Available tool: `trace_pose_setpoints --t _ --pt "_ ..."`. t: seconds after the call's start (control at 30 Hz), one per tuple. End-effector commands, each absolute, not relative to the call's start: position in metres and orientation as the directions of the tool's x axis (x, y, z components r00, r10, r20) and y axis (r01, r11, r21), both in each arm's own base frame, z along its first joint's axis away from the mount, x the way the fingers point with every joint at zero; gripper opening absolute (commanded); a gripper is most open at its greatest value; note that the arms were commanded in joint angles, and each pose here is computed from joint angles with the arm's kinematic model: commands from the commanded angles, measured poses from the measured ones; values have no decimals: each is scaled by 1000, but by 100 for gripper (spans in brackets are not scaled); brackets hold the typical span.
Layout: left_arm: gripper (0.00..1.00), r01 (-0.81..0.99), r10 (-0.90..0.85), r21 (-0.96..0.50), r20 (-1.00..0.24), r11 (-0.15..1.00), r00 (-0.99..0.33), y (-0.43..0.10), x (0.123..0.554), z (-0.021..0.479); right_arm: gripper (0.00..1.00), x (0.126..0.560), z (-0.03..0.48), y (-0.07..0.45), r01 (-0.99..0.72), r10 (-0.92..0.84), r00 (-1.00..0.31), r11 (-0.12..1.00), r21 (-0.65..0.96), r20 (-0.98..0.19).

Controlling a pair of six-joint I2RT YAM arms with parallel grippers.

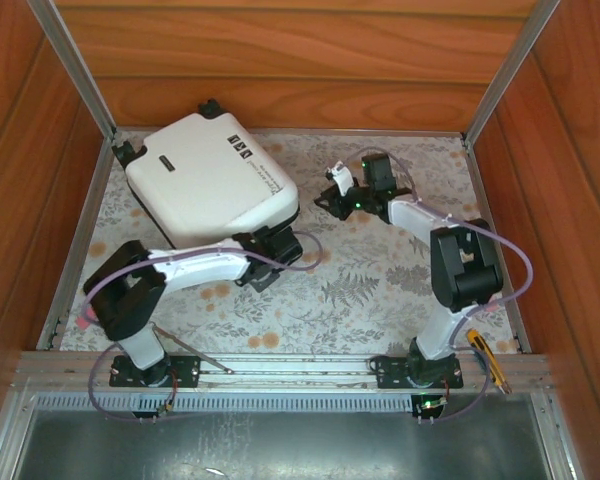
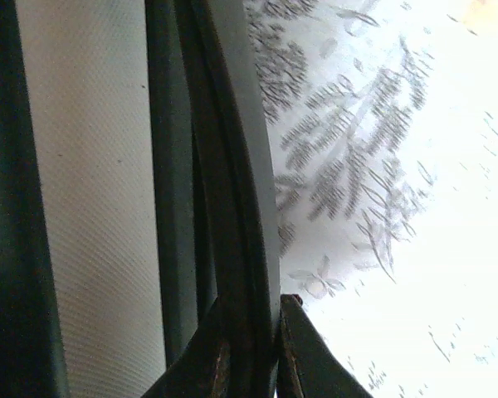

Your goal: Pack the luggage

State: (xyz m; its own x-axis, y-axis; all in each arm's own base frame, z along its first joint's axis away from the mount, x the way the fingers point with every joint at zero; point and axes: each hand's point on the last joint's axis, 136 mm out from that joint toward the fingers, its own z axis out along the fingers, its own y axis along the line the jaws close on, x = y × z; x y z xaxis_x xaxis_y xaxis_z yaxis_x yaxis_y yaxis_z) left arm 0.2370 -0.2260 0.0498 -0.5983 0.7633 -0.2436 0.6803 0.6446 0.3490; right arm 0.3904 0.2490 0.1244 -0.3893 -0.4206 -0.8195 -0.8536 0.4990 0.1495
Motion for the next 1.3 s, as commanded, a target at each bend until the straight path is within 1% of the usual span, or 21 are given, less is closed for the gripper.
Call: trace_pose_setpoints --t 0.0,0.03,0.07,0.13,0.23,0.3,0.37,0.5,0.7,0.8,0.87,1.0,1.07,1.17,1.27 --pt "0 678 635 92 -459 730 -622 -258 222 69 38 369 131 254 -854 -362 -375 494 166 -853" --pt "0 681 624 84 -493 728 -606 -258 221 73 39 362 122 255 -856 -362 -381 486 176 -851" --pt "0 684 616 81 -521 725 -591 -257 220 78 41 353 128 257 -867 -357 -357 471 164 -863" --pt "0 692 612 80 -546 718 -572 -254 218 83 44 339 119 260 -878 -383 -360 447 170 -851" --pt "0 692 621 95 -542 715 -567 -248 216 80 51 319 115 271 -906 -412 -310 402 134 -857" --pt "0 699 630 86 -523 710 -575 -248 213 74 55 308 114 280 -922 -431 -251 379 78 -867" --pt "0 698 623 60 -509 713 -593 -250 210 68 56 302 115 285 -929 -431 -222 365 56 -875" --pt "0 698 628 51 -486 714 -608 -252 206 60 59 297 115 295 -942 -438 -181 333 28 -880" --pt "0 702 637 53 -474 710 -608 -250 203 55 59 311 110 299 -935 -458 -169 355 -5 -873" --pt "0 702 635 50 -474 710 -610 -250 201 55 57 315 108 304 -943 -469 -160 331 -5 -868" --pt "0 703 636 49 -473 710 -610 -249 200 54 53 315 99 308 -954 -484 -163 301 12 -860" --pt "0 705 638 46 -471 707 -609 -248 197 53 50 308 102 317 -978 -486 -127 204 29 -865" --pt "0 706 639 46 -471 706 -608 -248 196 53 47 309 103 320 -982 -482 -119 187 31 -868" --pt "0 709 641 45 -472 703 -605 -248 195 53 40 311 100 323 -984 -497 -123 175 39 -859" --pt "0 711 643 43 -470 702 -605 -248 194 52 27 312 99 324 -985 -500 -119 168 39 -858"
